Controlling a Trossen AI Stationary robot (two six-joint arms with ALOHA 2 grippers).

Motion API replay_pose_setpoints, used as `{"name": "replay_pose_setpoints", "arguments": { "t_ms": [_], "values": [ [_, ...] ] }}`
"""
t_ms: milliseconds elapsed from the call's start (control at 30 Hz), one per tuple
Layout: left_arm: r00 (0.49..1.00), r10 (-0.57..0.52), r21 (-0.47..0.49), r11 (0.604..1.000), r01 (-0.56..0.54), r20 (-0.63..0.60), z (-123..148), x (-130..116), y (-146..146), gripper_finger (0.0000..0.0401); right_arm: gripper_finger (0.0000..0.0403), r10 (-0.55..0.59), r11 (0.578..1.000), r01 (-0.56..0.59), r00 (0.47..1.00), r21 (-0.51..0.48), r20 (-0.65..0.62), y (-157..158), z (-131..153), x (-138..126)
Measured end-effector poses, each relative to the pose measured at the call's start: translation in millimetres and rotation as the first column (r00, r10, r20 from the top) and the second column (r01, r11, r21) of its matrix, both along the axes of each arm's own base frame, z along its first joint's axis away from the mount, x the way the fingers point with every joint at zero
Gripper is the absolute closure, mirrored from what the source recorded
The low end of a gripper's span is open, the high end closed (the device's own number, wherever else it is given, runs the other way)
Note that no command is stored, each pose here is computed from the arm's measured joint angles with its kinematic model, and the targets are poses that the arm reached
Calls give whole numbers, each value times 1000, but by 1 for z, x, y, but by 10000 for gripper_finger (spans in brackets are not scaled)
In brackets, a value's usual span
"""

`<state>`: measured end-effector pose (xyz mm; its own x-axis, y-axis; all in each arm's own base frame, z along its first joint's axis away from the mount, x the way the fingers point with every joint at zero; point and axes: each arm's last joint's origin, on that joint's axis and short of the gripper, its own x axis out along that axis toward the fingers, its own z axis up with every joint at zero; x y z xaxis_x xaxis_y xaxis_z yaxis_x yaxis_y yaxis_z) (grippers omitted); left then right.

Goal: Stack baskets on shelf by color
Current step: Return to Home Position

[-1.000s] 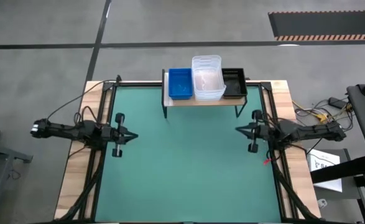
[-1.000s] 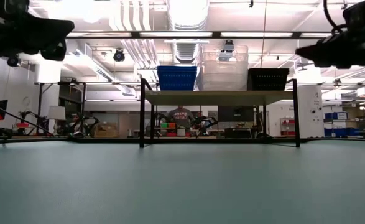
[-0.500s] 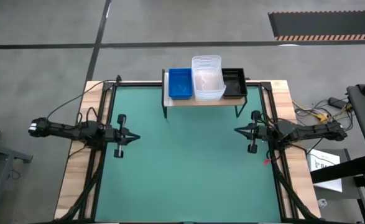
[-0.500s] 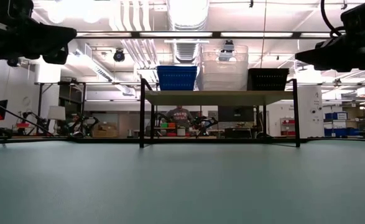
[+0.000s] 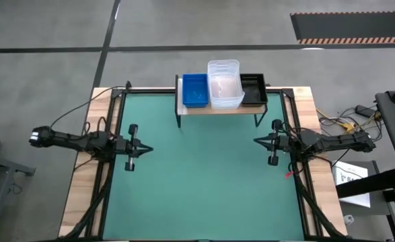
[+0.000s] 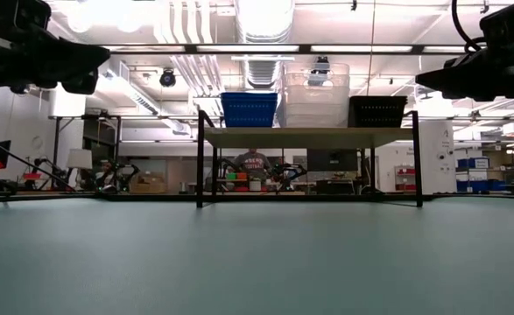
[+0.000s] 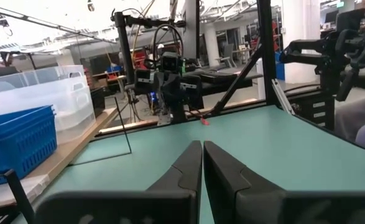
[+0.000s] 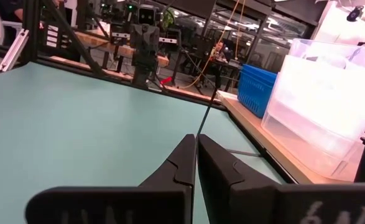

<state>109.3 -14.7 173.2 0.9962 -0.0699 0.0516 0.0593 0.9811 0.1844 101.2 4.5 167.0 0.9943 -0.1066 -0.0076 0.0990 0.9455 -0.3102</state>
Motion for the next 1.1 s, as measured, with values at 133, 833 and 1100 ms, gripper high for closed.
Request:
{"name": "replay_pose_setpoints", "arguments": {
  "t_ms": [133,833,1100],
  "values": [
    [1000,0,2,1000,0,-10,-1,1,0,401,394,0,1000,0,1000,0,0,0,0,0],
    [1000,0,4,1000,0,-23,-2,2,0,401,394,0,1000,0,1000,0,0,0,0,0],
    [1000,0,4,1000,0,-26,-3,2,0,401,394,0,1000,0,1000,0,0,0,0,0]
  ]
}}
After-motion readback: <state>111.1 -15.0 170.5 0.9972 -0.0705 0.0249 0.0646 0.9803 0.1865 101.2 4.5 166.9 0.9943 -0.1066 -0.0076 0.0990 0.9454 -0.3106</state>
